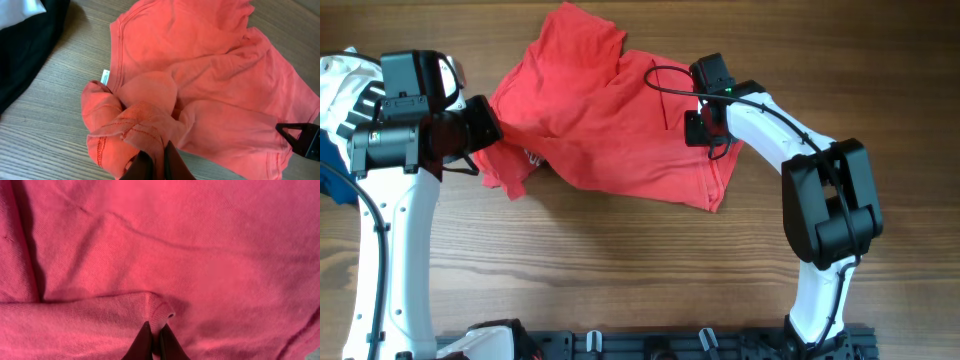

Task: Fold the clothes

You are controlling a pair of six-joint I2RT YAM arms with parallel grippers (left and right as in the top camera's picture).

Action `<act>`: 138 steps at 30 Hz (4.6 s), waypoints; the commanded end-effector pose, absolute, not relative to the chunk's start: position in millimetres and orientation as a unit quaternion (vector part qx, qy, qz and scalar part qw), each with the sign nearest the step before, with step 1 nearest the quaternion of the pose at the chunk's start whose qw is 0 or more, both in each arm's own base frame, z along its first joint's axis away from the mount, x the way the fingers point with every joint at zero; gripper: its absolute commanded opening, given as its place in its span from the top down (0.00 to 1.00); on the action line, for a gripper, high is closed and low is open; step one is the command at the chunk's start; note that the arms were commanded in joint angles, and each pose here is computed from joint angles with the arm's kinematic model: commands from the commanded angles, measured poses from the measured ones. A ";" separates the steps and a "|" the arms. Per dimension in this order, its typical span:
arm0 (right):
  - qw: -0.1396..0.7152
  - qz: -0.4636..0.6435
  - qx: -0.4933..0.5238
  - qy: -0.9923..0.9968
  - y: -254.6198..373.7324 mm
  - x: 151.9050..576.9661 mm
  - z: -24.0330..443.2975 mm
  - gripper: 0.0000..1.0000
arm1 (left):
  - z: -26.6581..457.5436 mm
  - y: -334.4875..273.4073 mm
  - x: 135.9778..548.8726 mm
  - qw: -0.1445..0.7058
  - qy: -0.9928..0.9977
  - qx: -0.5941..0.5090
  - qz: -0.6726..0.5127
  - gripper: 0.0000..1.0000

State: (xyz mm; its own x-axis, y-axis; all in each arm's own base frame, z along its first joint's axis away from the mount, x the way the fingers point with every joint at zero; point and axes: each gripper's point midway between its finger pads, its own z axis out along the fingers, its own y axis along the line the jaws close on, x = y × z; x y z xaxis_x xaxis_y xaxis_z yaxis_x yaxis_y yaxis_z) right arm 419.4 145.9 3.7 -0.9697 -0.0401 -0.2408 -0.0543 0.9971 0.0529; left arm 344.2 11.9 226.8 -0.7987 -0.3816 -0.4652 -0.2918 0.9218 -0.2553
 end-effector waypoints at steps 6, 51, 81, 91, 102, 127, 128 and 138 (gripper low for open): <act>0.157 -0.026 0.015 0.987 118.3 420.7 45.9 0.96 | 231.9 13.6 347.7 0.272 0.943 -0.176 -0.083 0.92; 0.310 0.111 -0.083 0.941 108.3 280.2 336.9 0.96 | 383.2 23.3 298.3 0.423 0.886 -0.168 -0.088 0.96; 0.024 0.175 -0.416 0.892 370.2 168.2 2.8 0.35 | 359.7 40.4 315.9 0.389 0.900 -0.190 -0.049 0.96; 0.049 0.174 -0.392 0.902 387.8 179.3 -17.1 0.51 | 359.8 40.4 316.1 0.390 0.900 -0.191 -0.049 0.96; 0.079 0.101 -0.322 0.938 362.8 203.0 -4.4 0.96 | 359.6 40.2 315.9 0.389 0.900 -0.190 -0.049 0.96; 0.505 0.064 -0.040 0.860 104.9 262.1 396.6 0.96 | 371.8 24.7 312.0 0.406 0.894 -0.170 -0.089 0.96; 0.505 0.056 -0.024 0.861 97.9 260.2 398.6 0.96 | 373.7 24.6 311.0 0.409 0.892 -0.170 -0.089 0.96; 0.512 0.033 0.030 0.858 77.6 256.4 406.2 0.96 | 394.3 22.6 298.0 0.444 0.876 -0.164 -0.090 0.96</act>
State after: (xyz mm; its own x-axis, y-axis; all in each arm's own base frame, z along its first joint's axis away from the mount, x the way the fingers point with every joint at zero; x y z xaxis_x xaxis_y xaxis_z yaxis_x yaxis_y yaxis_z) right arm 255.0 89.8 391.5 -0.5190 0.0403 -0.8538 -0.0479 0.9959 0.0762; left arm 304.9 24.1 380.5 -0.5833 -0.3884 -0.7134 -0.2375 0.9214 -0.3075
